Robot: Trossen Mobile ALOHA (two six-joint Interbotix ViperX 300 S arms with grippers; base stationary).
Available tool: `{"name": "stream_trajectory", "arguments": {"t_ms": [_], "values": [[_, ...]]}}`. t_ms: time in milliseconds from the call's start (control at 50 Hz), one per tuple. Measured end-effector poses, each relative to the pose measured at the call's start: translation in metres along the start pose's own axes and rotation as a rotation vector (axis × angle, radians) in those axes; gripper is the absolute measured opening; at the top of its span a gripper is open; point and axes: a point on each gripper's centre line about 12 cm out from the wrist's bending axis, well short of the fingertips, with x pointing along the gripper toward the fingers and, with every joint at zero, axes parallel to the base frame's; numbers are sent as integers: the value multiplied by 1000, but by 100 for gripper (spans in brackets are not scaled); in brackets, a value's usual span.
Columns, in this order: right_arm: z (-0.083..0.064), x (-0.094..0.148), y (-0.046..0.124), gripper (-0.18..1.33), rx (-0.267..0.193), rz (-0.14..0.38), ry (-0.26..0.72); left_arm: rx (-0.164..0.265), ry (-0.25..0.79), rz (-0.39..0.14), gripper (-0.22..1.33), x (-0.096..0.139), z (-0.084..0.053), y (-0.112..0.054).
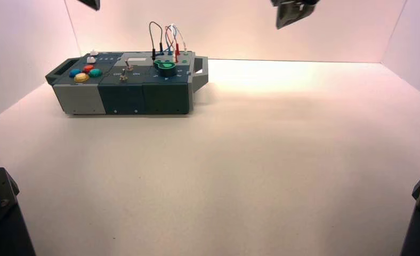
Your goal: Move the box to the left.
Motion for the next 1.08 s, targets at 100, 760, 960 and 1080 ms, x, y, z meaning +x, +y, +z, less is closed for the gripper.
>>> {"name": "stream_trajectory", "arguments": {"t_ms": [100, 760, 960, 1080], "values": [[-3, -3, -12, -9, 25, -28, -34, 6, -14, -9, -16, -10, -16, -1], [5, -21, -39, -9, 61, -122, -291, 1, -280, -97, -16, -4, -36, -11], [11, -31, -40, -9, 61, -140, -377, -12, -269, -84, -16, 4, -38, -4], [11, -34, -49, -9, 76, -161, -392, -25, -287, -74, -16, 3, -36, 2]]}}
